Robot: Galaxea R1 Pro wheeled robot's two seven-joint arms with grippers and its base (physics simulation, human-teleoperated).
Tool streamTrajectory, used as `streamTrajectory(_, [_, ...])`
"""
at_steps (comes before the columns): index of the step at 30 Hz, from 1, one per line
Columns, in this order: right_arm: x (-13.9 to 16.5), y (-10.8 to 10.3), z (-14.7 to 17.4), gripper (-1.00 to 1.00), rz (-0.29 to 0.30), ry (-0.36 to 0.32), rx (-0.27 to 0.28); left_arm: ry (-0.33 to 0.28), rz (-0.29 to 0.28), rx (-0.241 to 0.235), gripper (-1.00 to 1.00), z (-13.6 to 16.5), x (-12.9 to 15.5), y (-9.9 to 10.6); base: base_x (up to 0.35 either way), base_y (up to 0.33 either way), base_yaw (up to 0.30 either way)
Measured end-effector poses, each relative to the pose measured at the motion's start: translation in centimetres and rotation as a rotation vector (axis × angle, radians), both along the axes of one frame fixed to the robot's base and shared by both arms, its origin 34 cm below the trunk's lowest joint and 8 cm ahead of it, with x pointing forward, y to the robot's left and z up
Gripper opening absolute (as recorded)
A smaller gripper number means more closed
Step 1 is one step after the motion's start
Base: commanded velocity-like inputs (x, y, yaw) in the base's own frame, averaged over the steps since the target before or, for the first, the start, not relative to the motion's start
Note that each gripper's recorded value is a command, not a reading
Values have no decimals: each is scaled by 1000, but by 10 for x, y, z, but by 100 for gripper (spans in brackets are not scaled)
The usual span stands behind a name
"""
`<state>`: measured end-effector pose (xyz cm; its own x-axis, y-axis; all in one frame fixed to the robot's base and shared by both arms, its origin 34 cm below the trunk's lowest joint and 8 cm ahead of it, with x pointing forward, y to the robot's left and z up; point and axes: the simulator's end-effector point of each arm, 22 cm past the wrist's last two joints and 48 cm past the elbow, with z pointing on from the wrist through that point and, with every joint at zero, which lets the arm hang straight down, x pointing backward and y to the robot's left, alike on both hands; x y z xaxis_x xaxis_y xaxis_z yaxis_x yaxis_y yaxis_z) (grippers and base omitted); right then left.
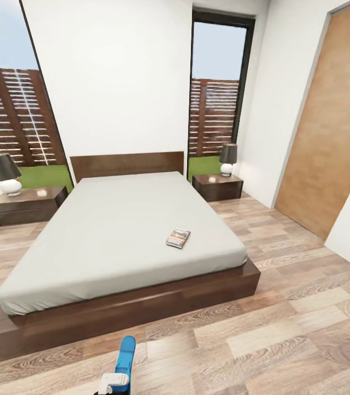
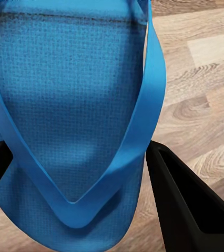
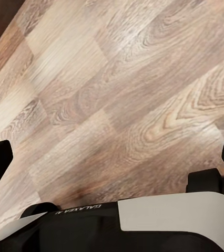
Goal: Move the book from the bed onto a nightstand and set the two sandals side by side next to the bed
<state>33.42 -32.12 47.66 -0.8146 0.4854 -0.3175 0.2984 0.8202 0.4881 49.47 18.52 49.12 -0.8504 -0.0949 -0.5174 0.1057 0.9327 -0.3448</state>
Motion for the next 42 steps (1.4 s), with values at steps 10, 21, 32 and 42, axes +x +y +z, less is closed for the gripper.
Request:
streamTrajectory(10, [0,0,0,100,-2,0,0,0,1,0,-100,0,0,0,90,0,-35])
streamTrajectory(21, [0,0,0,100,0,0,0,0,1,0,-100,0,0,0,2,0,-261])
streamTrajectory(32, [0,0,0,100,1,1,0,0,1,0,-100,0,0,0,0,0,-225])
streamTrajectory(42, [0,0,0,100,3,1,0,0,1,0,-100,0,0,0,0,0,-195])
